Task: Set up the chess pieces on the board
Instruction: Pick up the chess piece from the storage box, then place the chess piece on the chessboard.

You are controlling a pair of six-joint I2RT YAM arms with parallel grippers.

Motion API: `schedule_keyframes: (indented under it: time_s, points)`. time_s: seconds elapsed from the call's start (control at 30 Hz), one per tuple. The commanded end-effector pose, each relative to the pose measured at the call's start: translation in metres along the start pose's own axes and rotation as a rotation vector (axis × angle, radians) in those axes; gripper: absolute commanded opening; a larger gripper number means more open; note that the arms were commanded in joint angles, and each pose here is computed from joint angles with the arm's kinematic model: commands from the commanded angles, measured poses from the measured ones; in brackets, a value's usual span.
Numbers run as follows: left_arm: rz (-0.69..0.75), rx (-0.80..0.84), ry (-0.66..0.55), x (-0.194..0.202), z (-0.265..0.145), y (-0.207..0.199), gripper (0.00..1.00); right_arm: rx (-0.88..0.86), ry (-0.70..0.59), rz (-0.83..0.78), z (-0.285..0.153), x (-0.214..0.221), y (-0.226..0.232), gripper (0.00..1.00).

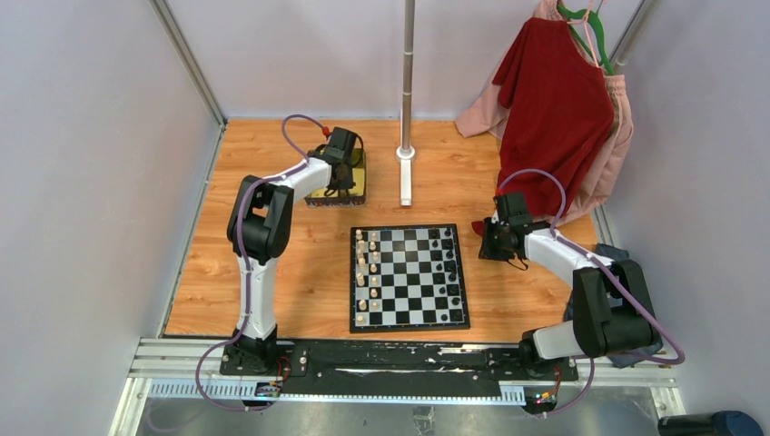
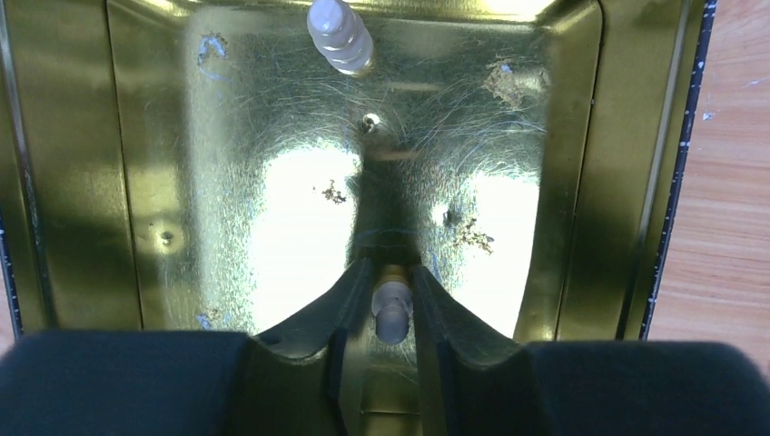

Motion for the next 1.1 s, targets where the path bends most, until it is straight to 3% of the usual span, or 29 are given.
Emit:
schedule_keyframes:
  time_s: [0.0, 0.23, 0.8, 1.07]
  points:
    - [-0.007, 0.001, 0.010, 0.002, -0.007, 0.005, 0.26, 0.004, 0.019, 0.020, 0.000, 0.002, -0.002, 0.28]
    - [-0.011, -0.001, -0.011, -0.004, -0.012, 0.006, 0.13, 0.000, 0.018, 0.020, -0.001, 0.003, -0.002, 0.28]
    - [-0.007, 0.017, -0.141, -0.048, -0.081, 0.014, 0.03, 0.016, 0.001, 0.017, -0.002, -0.001, -0.003, 0.28]
    - [0.079, 0.132, -0.099, -0.008, -0.143, 0.020, 0.00, 0.034, -0.018, 0.015, -0.003, -0.009, -0.005, 0.28]
Point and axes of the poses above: each gripper's point midway between its finger pads, its own z axis out along the fingers, its own y axis along the line the jaws close on, x = y × z, the point moved 7 cm from there along -z, back along the fingers, and after that the axes turned 1 degree about -z, right-handed, at the moved point
